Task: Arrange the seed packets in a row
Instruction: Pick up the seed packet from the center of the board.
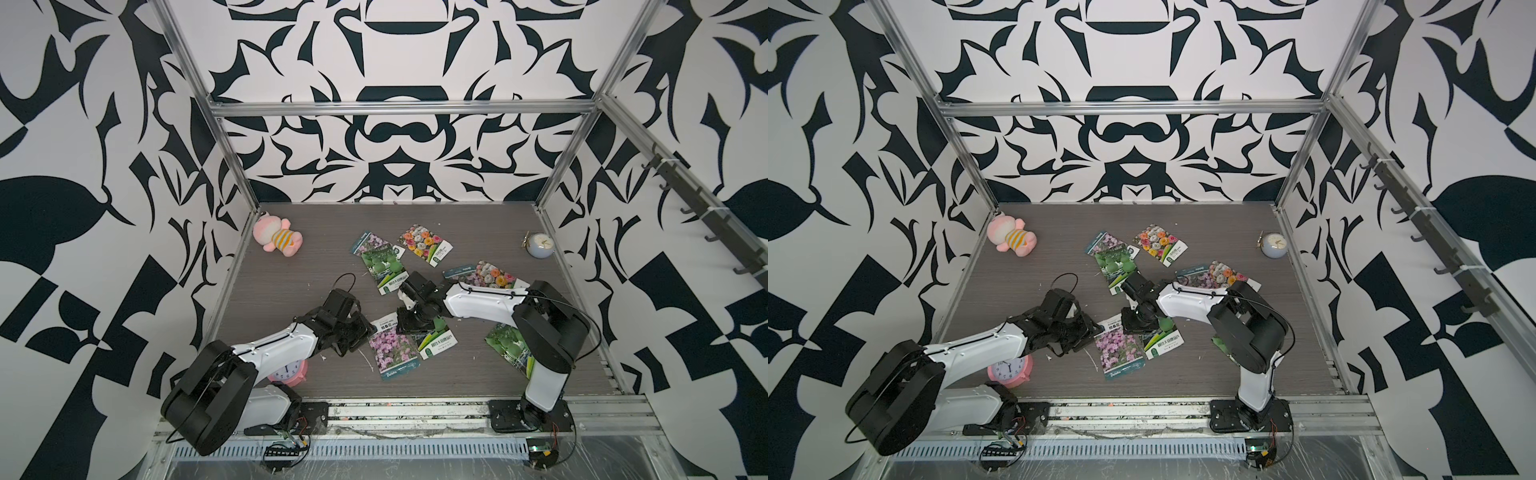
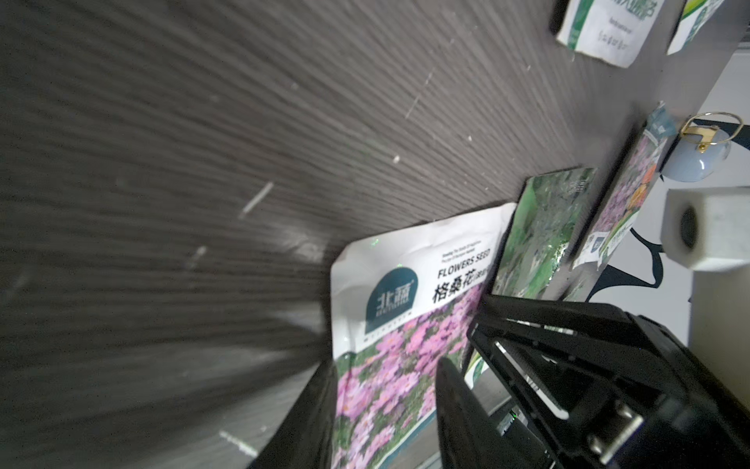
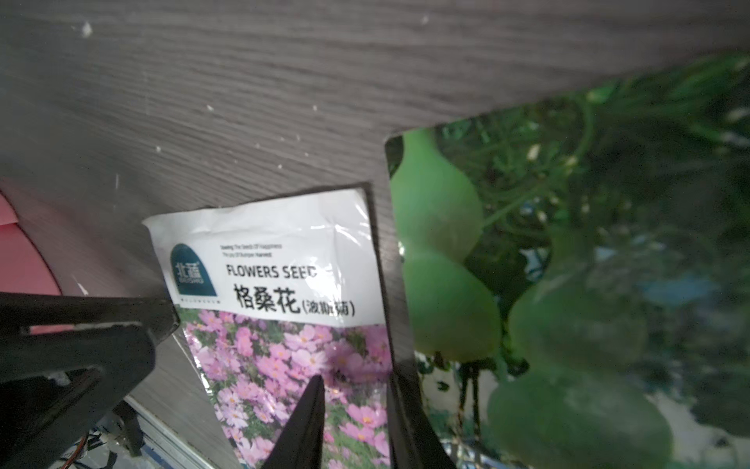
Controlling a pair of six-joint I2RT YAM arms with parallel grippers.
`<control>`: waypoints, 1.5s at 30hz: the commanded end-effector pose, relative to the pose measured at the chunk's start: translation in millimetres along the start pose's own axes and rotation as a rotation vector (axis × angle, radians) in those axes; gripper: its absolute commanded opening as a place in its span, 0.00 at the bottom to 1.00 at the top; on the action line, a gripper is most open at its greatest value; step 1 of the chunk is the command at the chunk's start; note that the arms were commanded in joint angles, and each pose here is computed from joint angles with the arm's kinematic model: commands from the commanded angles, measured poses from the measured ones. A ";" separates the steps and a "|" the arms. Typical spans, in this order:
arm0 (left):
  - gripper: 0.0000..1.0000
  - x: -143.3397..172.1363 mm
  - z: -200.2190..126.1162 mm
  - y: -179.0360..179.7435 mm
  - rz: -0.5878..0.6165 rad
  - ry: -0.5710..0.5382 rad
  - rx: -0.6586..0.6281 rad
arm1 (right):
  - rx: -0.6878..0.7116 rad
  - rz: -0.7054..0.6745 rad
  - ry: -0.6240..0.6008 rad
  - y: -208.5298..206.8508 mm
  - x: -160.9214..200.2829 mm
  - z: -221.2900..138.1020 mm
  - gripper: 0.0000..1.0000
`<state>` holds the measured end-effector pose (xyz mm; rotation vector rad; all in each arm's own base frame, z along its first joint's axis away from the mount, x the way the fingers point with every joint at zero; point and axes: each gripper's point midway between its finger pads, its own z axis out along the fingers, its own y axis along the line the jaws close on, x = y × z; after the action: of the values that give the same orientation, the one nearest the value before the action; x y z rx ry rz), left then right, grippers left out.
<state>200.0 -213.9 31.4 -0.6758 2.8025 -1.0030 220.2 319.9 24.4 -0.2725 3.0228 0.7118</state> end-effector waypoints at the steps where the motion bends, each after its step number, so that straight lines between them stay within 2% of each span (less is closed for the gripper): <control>1: 0.41 4.2 4.6 13.3 0.010 0.012 -0.029 | 0.012 -0.015 -0.008 2.9 -3.6 -2.7 0.30; 11: 0.38 11.5 10.0 24.9 0.026 0.043 -0.032 | 0.024 0.027 0.010 -5.2 3.6 4.5 0.29; 20: 0.22 4.1 9.7 -3.6 0.119 0.017 0.079 | -0.032 0.061 0.009 -0.9 6.6 10.2 0.28; 25: 0.00 5.9 3.0 -13.7 0.148 0.020 0.117 | -0.075 0.041 -0.040 9.8 -3.2 -1.9 0.27; 27: 0.00 3.8 -6.7 -22.0 0.178 0.003 0.128 | -0.098 0.026 -0.088 15.3 -14.5 -15.4 0.29; 31: 0.00 -4.7 -33.6 -44.7 0.234 0.002 0.165 | -0.221 0.027 -0.171 24.7 -41.0 -48.8 0.43; 34: 0.00 -17.3 -61.5 -69.1 0.242 0.012 0.264 | -0.386 0.002 -0.184 38.9 -54.8 -69.8 0.57; 38: 0.00 -36.9 -98.0 -100.8 0.262 0.002 0.383 | -0.546 -0.061 -0.191 62.0 -67.2 -95.2 0.69; 42: 0.00 -57.6 -120.7 -121.4 0.268 -0.007 0.448 | -0.684 -0.116 -0.203 93.7 -76.6 -121.0 0.70; 45: 0.00 -70.0 -126.1 -125.1 0.261 -0.010 0.464 | -0.755 -0.123 -0.206 106.2 -79.8 -131.0 0.61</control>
<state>285.6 -193.3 195.2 -0.3155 2.4029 -1.4167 283.8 349.2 148.2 -0.2424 2.5513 1.5235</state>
